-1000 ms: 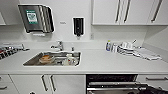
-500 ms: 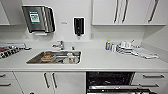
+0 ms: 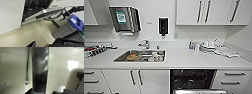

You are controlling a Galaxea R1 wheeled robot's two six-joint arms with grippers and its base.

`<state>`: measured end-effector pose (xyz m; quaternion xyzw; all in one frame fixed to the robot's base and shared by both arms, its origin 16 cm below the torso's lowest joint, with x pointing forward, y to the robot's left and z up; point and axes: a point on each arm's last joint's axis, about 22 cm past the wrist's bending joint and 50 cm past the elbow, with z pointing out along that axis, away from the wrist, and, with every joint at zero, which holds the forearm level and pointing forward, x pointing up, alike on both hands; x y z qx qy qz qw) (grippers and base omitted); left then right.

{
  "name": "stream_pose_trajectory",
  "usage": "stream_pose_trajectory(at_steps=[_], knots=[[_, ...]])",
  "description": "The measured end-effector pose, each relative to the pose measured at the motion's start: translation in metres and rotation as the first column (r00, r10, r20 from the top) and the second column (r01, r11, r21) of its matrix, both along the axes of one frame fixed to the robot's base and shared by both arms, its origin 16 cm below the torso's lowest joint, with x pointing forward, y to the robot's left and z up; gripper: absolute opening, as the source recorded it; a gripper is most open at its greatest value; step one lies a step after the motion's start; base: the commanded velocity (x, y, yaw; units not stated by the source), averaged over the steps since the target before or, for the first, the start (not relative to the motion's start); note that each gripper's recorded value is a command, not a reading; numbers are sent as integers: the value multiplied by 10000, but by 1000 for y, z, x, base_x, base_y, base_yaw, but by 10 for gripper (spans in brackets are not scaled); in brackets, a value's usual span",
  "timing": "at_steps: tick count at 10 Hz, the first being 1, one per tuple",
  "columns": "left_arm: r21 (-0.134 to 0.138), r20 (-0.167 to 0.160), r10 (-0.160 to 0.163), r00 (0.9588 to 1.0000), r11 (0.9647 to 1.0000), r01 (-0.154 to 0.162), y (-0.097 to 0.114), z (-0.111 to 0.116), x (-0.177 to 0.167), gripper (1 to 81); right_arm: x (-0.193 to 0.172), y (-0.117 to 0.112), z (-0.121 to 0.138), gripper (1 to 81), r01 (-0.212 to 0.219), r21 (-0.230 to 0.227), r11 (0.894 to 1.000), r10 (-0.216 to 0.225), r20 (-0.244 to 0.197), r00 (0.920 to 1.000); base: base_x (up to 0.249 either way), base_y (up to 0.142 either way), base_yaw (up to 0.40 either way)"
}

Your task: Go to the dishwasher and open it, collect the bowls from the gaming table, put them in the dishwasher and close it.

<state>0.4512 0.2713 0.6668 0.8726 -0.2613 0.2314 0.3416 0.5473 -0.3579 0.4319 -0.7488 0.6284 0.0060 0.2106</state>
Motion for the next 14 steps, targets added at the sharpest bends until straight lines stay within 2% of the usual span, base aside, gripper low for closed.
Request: stream_pose_trajectory(at_steps=[1, 3, 6, 9, 10, 11, 12, 13, 14], knots=[[23, -82, -22, 10000, 10000, 22, 0, -2, -3, 811, -1, 1, -5, 811, 78, 56, 10000, -79, 64, 9999, -84, 0, 0], [-124, -85, -178, 9998, 9998, 177, -9, -3, -3, 811, 0, 8, -11, 811, 153, 267, 9995, -159, 235, 9996, -84, 0, 0], [-130, -129, -195, 9997, 9997, 193, -10, -4, -5, 811, -4, 12, -18, 811, 260, 494, 9984, -281, 418, 9987, -84, 0, 0], [-109, -183, -255, 9995, 9996, 253, -11, -5, -6, 811, -9, 11, -23, 811, 242, 450, 9987, -258, 346, 9991, -88, 0, 0], [-66, -245, -309, 9992, 9995, 307, -10, -6, -9, 811, -30, 8, -37, 811, 203, 220, 9996, -197, -245, 9995, -94, 0, 0], [-94, -249, -340, 9991, 9994, 338, -12, -6, -8, 811, -56, 8, -60, 811, 231, 71, 9997, -225, -823, 9964, -83, 0, 0], [-101, -304, -363, 9989, 9993, 360, -13, -8, -11, 811, -67, 8, -69, 811, 274, 29, 9996, -270, -1013, 9945, 0, 0, 0], [-13, -487, -361, 9982, 9993, 361, -10, -13, -18, 811, -66, 8, -71, 811, 334, 35, 9994, -329, -949, 9949, 0, 0, 0], [-73, -459, -375, 9982, 9993, 372, -12, -13, -16, 811, -59, 8, -67, 811, 358, 68, 9993, -351, -807, 9961, 0, 0, 0]])
